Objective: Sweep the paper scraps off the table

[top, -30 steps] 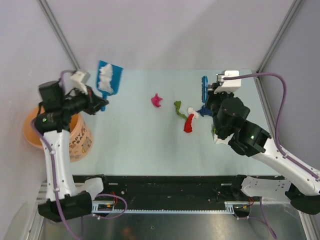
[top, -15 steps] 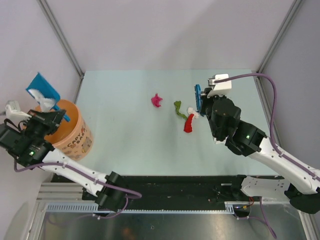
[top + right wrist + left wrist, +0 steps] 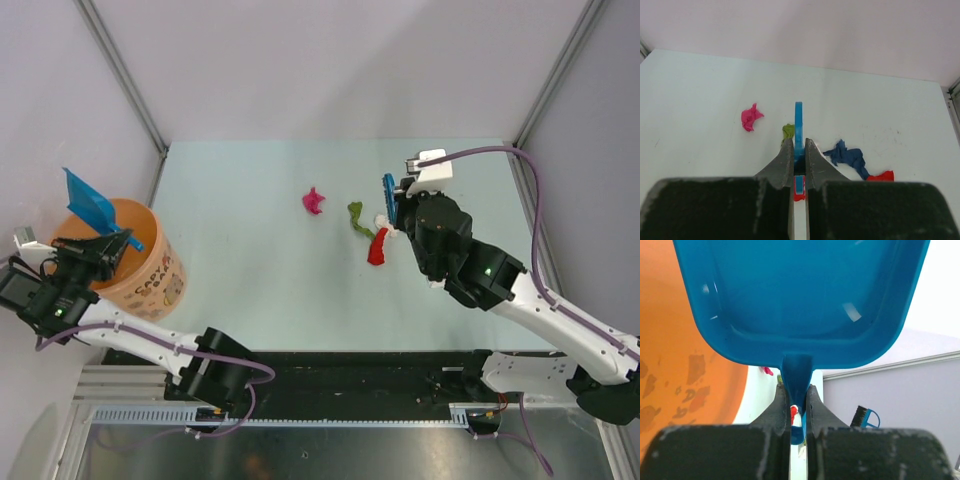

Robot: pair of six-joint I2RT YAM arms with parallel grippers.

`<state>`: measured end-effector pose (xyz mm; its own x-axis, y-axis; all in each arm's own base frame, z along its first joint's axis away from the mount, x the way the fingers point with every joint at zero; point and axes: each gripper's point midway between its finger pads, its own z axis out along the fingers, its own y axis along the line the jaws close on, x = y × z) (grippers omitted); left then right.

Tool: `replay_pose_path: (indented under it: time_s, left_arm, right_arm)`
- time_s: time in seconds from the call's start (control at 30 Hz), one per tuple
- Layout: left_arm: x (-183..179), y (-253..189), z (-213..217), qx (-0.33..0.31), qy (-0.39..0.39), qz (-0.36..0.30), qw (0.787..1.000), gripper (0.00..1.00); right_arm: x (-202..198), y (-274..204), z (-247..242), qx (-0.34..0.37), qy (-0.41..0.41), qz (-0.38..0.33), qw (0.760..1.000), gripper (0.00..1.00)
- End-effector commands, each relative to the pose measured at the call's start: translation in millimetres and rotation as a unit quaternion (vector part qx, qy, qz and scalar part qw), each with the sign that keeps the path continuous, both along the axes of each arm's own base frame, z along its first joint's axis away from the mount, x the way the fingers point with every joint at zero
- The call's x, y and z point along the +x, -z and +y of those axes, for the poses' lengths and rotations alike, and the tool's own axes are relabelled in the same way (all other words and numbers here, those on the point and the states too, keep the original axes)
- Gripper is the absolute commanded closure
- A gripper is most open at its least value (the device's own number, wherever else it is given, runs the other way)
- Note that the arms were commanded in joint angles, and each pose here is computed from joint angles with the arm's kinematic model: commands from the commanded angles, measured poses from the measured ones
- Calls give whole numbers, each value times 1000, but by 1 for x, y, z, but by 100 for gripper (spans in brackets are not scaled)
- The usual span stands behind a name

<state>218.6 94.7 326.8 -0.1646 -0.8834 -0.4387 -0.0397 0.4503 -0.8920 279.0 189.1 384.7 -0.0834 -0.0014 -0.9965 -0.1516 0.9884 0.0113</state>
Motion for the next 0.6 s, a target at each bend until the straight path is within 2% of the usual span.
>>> replay_pose_path:
  time_s: [0.0,0.1,0.13,0.17,0.2,0.23,0.3,0.33,0.37,0.4,0.43,0.47,0.5,0.57]
  left_arm:
    - [-3,-17,-4,18,16,-21,999,100]
    - [-1,-34,-7,100,13,-33,994,100]
    - [6,-46,-20,170,42,-48,983,100]
    - [12,-50,-29,203,63,-56,976,100]
    - [19,-50,-38,228,80,-60,969,100]
    - [28,-48,-67,251,135,-74,956,100]
    - [43,-37,-84,271,163,-67,946,100]
    - [47,-36,-108,280,208,-79,934,100]
    - [54,-26,-105,283,207,-53,935,100]
    - [59,-20,-104,321,213,-48,922,100]
    - [57,-18,-116,334,236,-30,912,100]
    - [68,-5,-108,354,227,6,907,100]
    - [71,0,-110,384,238,10,892,100]
    - [75,17,-127,401,274,24,874,100]
  right_arm:
    - [3,-4,4,10,-3,-8,1000,100]
    - [10,-6,12,-3,-20,-15,1000,100]
    - [12,-5,27,-11,-67,-16,998,100]
    - [16,-8,36,-9,-92,-26,995,100]
    - [31,1,41,-38,-109,-24,993,100]
    - [35,-1,58,-38,-155,-36,987,100]
    - [59,16,70,-92,-174,-44,979,100]
    - [64,15,80,-102,-194,-60,974,100]
    - [74,13,84,-107,-194,-76,972,100]
    - [83,17,87,-117,-198,-84,970,100]
    - [98,26,99,-144,-219,-100,960,100]
    - [106,30,104,-154,-228,-109,955,100]
    - [112,33,110,-164,-238,-120,950,100]
    - [137,48,128,-186,-259,-138,938,100]
